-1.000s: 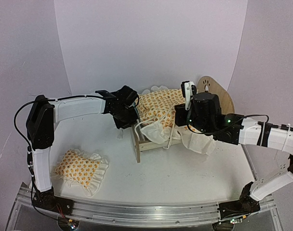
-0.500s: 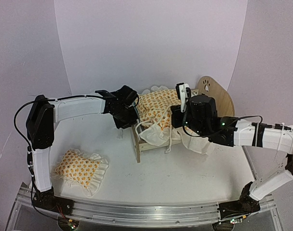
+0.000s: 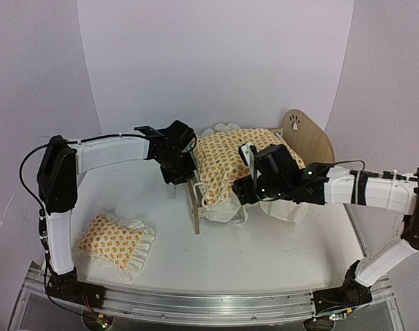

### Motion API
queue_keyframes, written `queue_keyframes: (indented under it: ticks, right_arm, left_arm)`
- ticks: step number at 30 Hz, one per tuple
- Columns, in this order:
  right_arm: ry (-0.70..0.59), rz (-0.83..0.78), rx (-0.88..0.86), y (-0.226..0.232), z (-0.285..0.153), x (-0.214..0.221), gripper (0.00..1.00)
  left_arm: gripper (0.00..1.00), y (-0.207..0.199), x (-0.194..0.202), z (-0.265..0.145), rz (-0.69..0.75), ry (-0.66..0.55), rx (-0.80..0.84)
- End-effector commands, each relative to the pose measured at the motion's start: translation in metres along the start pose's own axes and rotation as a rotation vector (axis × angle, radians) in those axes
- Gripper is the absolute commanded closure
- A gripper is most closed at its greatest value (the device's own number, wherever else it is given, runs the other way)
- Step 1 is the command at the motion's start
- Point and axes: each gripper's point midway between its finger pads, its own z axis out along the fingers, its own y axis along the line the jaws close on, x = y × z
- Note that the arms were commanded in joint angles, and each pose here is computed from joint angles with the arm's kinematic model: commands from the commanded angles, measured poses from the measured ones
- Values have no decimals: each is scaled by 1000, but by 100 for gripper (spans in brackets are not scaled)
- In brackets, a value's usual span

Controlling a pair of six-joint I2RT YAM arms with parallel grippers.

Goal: Set up the pet bed

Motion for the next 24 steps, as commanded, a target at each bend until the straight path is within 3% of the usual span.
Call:
queue_keyframes:
  ticks: [1,6,9,12,15,18,24]
  right_arm:
    - [-45,14,-294,49,-59,0,18]
    - [-81,-27,-606,104,-82,25,17]
    - [-140,-2,-646,115,-67,37,36]
    - [-236,64,-624,113,-48,41,67]
    - [-325,74,-622,121,-33,35,78]
    - [-377,26,-591,136,-20,38,85]
    - [-449,6,-415,129,12,43,86]
  left_arm:
    - [100,-56,-18,-59,-17,-9,220]
    - [100,-69,-21,-71,10,-7,266]
    - [100,-77,-28,-83,36,-30,294]
    - [100,-78,-31,-89,43,-46,301]
    - [100,-84,-30,-92,49,-32,324]
    - [100,-90,-32,-99,65,-39,343]
    - [100,-104,-44,-119,91,-84,390]
